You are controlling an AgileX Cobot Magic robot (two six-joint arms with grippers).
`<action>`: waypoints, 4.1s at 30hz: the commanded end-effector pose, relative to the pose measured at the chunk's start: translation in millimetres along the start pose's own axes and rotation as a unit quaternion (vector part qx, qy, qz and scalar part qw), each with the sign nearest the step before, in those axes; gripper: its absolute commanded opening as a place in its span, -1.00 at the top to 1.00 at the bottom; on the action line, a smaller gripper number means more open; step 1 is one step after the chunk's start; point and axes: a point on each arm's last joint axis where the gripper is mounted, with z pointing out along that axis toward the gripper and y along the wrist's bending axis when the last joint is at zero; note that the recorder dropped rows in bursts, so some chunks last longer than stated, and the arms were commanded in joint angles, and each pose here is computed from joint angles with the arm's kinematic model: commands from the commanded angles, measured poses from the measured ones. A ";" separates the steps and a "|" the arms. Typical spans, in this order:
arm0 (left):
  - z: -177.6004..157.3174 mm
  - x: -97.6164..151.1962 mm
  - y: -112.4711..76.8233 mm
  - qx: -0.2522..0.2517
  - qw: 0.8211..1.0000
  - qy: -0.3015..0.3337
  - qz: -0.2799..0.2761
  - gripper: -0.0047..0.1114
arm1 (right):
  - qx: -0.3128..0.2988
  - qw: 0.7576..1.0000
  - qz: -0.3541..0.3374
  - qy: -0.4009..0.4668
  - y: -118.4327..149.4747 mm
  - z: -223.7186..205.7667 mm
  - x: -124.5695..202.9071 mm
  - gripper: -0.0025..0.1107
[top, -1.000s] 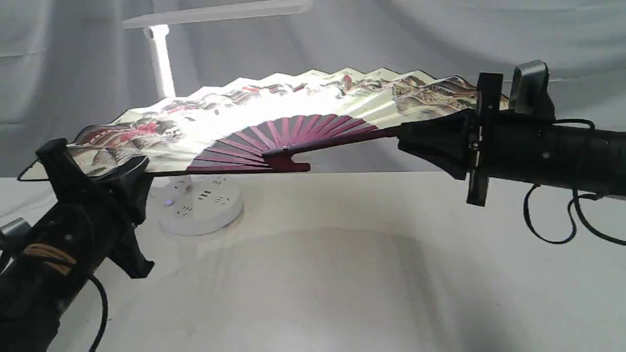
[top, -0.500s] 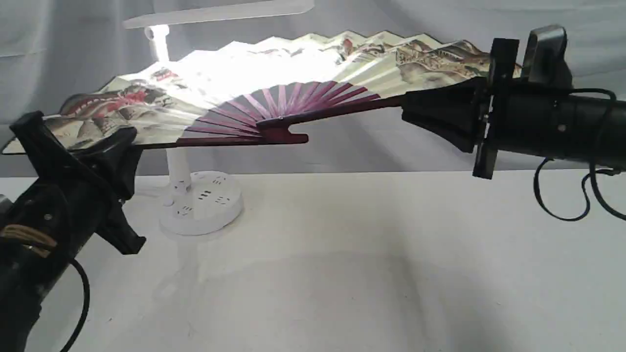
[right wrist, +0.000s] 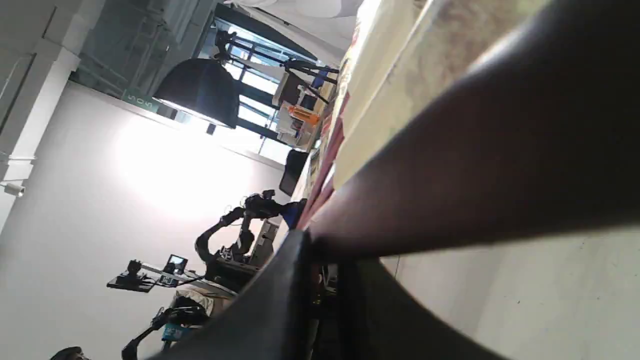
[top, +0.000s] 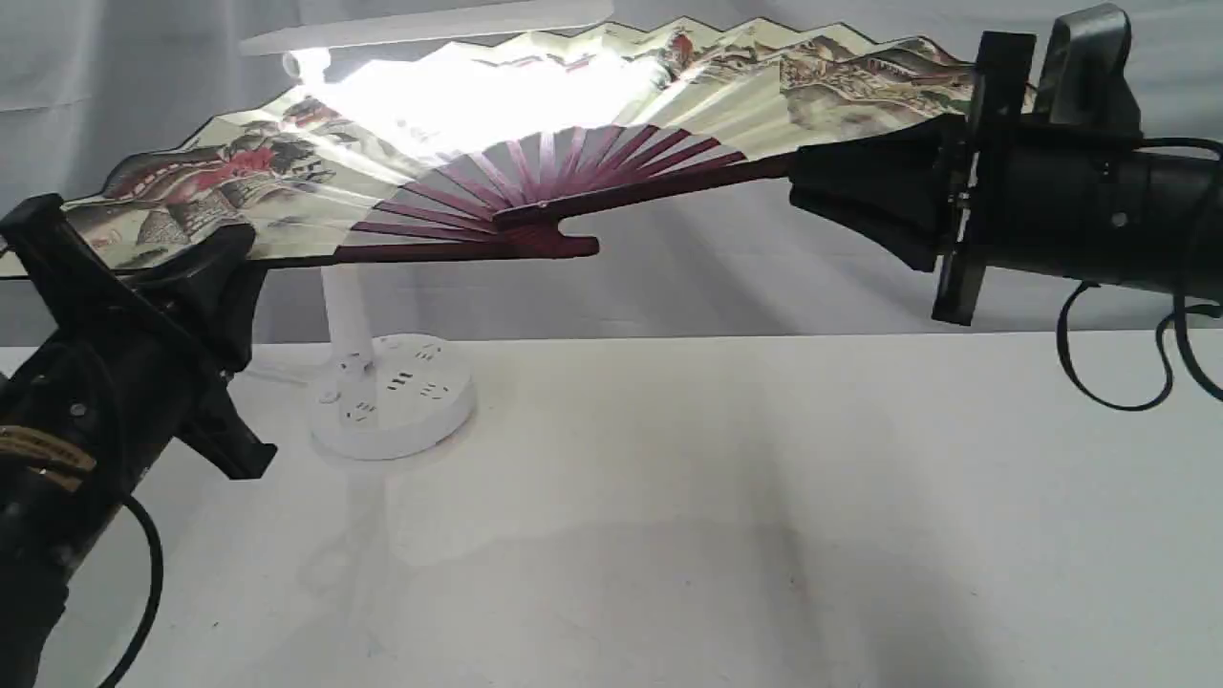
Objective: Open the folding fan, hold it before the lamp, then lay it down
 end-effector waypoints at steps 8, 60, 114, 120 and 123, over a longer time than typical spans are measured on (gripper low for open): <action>-0.6 -15.8 -17.2 0.066 0.995 -0.062 -0.050 0.92 | 0.029 0.999 -0.009 -0.027 -2.8 -6.7 -6.8 0.96; -0.7 -16.9 -17.4 0.067 0.994 -0.068 -0.053 0.92 | 0.032 0.999 -0.011 -0.028 -3.3 -6.7 -7.1 0.96; 6.3 39.2 73.8 -0.123 0.991 0.049 0.031 0.92 | 0.213 0.966 0.129 -0.075 -97.2 -95.6 55.1 0.96; 19.8 47.8 104.0 -0.145 0.987 0.061 0.034 0.92 | 0.231 0.960 0.131 -0.093 -102.7 -114.0 54.7 0.96; 23.5 49.7 116.4 -0.155 0.985 0.066 0.037 0.92 | 0.245 0.955 0.132 -0.105 -105.4 -121.3 52.8 0.96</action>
